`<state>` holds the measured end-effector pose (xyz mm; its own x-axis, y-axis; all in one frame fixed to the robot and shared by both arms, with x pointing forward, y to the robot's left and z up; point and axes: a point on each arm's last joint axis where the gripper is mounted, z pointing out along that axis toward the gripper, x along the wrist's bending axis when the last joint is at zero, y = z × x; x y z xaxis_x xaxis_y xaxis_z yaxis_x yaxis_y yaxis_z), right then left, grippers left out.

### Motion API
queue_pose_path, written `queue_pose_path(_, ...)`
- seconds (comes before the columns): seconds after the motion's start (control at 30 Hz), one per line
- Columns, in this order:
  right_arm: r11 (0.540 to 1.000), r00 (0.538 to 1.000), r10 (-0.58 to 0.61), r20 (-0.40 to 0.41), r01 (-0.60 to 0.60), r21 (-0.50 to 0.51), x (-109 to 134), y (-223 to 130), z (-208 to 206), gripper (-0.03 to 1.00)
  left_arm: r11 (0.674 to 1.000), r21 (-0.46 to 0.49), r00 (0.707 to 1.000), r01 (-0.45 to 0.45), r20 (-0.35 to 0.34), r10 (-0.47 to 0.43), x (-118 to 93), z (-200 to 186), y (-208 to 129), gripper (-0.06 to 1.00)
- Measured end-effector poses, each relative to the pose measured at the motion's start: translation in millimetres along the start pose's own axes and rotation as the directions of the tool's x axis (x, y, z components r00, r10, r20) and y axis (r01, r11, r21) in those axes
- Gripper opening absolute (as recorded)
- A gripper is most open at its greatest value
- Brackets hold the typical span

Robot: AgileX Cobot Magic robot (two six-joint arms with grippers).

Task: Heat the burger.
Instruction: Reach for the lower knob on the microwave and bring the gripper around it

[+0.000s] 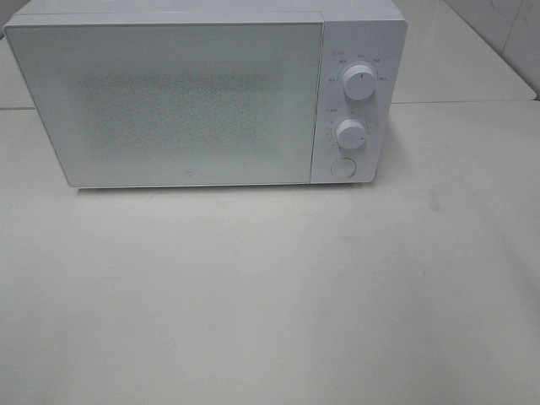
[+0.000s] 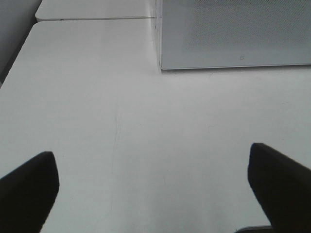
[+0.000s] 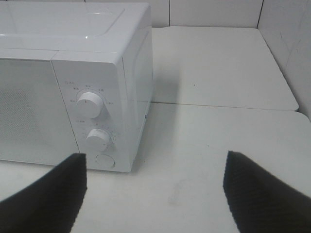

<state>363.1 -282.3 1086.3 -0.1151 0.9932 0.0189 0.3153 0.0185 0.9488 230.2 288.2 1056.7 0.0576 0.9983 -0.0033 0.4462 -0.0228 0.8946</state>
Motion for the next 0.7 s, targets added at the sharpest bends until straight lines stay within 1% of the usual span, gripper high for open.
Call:
queue_pose_path(0.47,1.000,1.000,-0.004,-0.016,0.004,0.008,2.8,0.6,50.3,0.75,1.000,0.000,1.000,0.000,0.000,0.000,0.0,0.0,0.0,0.98)
queue_pose_path(0.53,0.999,1.000,-0.004,-0.026,0.003,-0.037,3.7,-2.2,59.9,0.75,1.000,0.000,1.000,0.000,0.000,0.000,0.0,0.0,0.0,0.98)
queue_pose_path(0.57,0.999,1.000,-0.004,-0.026,0.003,-0.037,3.7,-2.2,59.9,0.75,1.000,0.000,1.000,0.000,0.000,0.000,0.0,0.0,0.0,0.98)
queue_pose_path(0.6,0.997,0.999,-0.005,-0.034,0.002,-0.082,4.4,-5.1,64.9,0.75,1.000,0.000,1.000,0.000,0.000,0.000,0.0,0.0,0.0,0.98)
queue_pose_path(0.67,0.996,0.999,-0.005,-0.037,0.001,-0.090,4.6,-8.4,67.9,0.75,1.000,0.000,1.000,0.000,0.000,0.000,0.0,0.0,0.0,0.98)
queue_pose_path(0.7,0.992,0.999,-0.003,-0.044,-0.003,-0.128,5.2,-12.5,72.8,0.75,1.000,0.000,1.000,0.000,0.000,0.000,0.0,0.0,0.0,0.98)
